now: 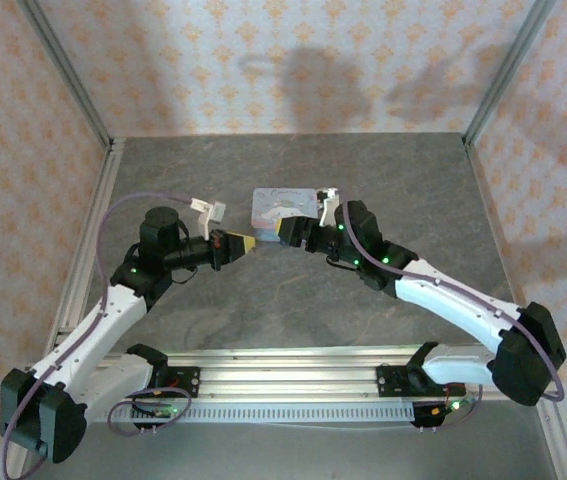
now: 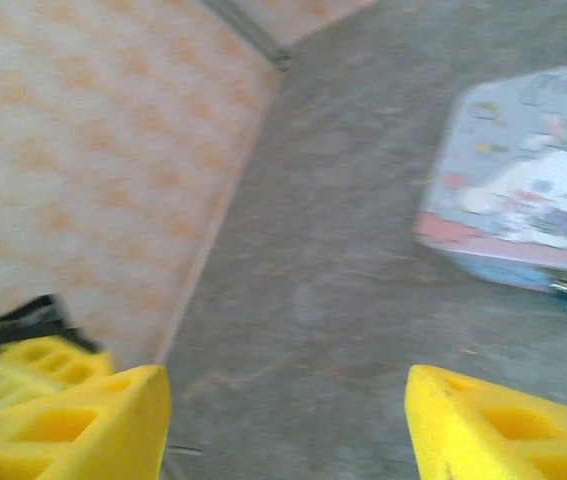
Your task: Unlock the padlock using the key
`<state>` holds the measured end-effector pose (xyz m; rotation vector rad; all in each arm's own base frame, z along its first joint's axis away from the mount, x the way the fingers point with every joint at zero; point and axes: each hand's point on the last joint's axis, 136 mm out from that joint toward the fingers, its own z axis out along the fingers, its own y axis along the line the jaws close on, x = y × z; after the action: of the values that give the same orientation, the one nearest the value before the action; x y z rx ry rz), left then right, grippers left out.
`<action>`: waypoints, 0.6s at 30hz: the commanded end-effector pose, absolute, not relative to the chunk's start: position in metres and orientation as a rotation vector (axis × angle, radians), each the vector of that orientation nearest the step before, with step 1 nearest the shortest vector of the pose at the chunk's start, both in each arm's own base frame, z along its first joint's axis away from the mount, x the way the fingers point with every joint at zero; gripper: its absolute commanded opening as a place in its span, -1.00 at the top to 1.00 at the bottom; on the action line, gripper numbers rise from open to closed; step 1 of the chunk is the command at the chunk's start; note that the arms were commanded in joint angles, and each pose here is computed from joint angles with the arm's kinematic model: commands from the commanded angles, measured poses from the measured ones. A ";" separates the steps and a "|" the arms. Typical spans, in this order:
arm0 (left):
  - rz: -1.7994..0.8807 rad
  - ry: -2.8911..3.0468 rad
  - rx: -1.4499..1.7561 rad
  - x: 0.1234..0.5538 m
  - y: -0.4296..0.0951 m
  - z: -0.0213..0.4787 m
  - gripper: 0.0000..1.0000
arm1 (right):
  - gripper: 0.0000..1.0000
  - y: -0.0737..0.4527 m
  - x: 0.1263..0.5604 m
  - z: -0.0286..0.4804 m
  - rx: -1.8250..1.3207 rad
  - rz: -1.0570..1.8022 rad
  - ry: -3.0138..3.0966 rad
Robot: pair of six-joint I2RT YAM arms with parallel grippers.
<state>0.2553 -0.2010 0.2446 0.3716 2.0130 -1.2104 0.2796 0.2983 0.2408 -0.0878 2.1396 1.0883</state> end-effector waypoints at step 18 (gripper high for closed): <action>-0.896 2.253 0.255 0.250 -0.161 0.166 1.00 | -0.06 0.302 0.341 0.076 -0.058 0.104 2.430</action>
<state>0.2492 -0.1672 0.1691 0.2613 2.2550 -0.9389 0.3301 0.3057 0.0765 -0.0582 2.4689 0.1882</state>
